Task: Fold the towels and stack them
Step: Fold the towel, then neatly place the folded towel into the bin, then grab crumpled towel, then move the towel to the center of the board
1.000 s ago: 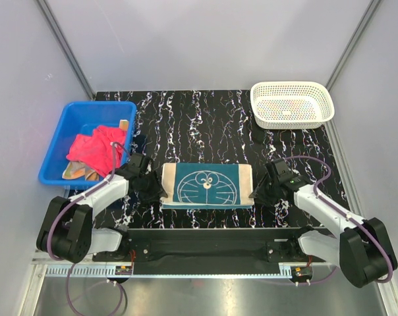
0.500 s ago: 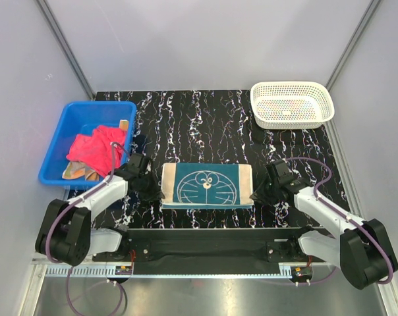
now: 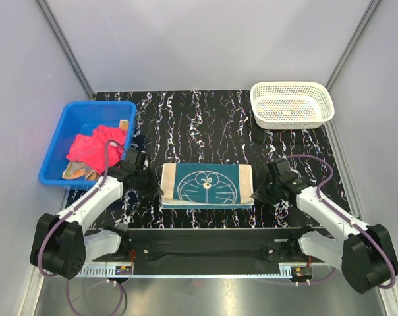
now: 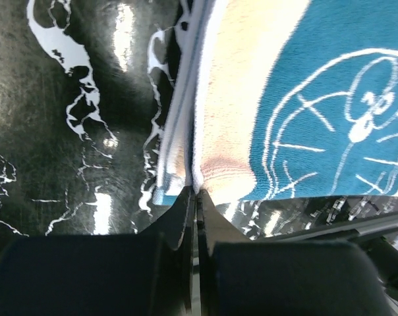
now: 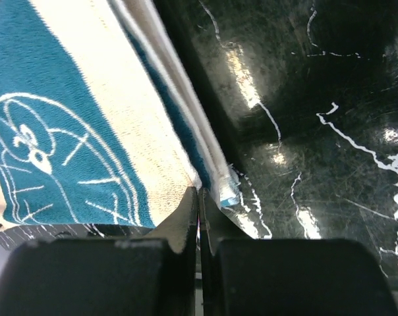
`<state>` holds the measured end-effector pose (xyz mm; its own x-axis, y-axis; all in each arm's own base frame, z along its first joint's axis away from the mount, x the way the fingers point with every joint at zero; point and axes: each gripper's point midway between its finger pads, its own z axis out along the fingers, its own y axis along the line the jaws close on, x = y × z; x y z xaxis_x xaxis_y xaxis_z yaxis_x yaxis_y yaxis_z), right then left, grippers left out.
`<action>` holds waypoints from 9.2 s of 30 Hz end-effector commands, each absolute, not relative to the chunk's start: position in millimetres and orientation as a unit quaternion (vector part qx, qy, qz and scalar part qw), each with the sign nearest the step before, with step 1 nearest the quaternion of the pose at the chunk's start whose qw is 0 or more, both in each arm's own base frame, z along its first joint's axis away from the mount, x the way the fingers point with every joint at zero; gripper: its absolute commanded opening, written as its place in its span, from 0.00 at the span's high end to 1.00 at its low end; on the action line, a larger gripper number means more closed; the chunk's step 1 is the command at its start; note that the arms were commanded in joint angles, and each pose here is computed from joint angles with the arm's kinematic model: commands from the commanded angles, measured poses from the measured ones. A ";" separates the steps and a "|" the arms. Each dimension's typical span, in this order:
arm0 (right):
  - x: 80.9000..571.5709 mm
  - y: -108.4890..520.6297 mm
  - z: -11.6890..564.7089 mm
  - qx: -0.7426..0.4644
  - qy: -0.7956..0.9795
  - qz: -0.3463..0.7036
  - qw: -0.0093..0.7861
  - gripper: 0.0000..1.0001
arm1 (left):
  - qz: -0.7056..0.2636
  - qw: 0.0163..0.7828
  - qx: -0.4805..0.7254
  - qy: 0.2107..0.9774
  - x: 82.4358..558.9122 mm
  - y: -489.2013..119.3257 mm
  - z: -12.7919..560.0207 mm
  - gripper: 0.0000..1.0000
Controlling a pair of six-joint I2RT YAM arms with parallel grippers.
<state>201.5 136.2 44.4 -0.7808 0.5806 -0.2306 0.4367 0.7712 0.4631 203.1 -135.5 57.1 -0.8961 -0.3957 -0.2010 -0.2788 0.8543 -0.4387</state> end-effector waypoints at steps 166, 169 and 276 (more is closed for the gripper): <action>643.1 -213.7 146.4 0.176 0.861 -0.079 0.470 1.00 | -0.154 0.366 0.040 0.917 299.4 -150.4 191.7 0.44; 645.6 -219.6 141.9 0.180 0.858 -0.087 0.473 1.00 | -0.152 0.365 0.042 0.918 299.2 -150.5 190.6 0.44; 326.1 139.5 212.7 0.002 0.904 0.101 0.414 0.03 | -0.366 0.278 0.112 0.881 244.9 -323.6 187.1 0.53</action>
